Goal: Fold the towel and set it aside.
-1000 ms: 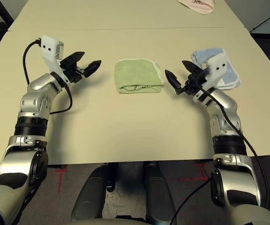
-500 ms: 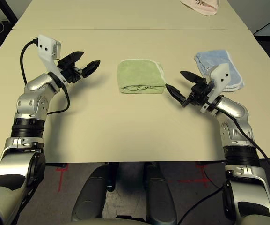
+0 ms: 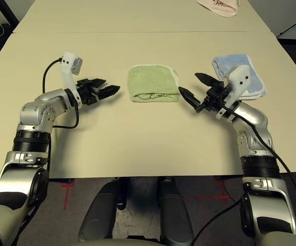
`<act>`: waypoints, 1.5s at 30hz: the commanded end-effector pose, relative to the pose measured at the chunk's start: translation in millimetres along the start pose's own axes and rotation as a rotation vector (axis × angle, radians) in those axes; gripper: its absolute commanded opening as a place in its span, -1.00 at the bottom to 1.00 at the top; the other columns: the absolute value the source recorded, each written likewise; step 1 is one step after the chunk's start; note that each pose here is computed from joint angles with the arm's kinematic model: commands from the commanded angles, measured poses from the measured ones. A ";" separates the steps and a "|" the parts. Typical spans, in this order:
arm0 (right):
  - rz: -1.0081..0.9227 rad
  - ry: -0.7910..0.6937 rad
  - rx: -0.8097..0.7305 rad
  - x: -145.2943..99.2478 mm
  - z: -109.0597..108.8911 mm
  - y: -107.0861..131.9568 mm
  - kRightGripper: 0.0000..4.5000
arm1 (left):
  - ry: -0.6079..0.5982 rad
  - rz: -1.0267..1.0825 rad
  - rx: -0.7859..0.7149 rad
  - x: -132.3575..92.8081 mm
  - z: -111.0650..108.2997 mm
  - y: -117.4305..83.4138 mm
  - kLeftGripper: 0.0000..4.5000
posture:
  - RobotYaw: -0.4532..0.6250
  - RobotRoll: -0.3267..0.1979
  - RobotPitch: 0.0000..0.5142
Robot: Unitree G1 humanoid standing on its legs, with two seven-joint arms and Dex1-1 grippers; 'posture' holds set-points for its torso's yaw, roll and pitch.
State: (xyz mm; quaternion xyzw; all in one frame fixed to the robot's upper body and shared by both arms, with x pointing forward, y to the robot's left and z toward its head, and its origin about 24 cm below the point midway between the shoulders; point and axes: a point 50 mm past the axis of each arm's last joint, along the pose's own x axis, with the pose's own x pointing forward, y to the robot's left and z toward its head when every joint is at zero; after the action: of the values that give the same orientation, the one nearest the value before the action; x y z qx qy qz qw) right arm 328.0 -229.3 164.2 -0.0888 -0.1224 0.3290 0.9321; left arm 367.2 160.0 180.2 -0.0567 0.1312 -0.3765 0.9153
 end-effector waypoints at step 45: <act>-0.024 0.015 -0.019 -3.0 -0.5 -0.1 0.99 | 0.194 -0.266 -0.473 66.2 -16.3 -40.4 1.00 | -0.08 0.25 -0.18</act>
State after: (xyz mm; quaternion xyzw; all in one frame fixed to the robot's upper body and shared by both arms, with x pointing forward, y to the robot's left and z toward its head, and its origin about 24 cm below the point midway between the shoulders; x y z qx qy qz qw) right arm 328.2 -228.8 166.7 -0.0939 -0.1264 0.3188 0.9347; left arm 381.6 90.7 167.3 -0.2475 0.2730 -0.4600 0.8079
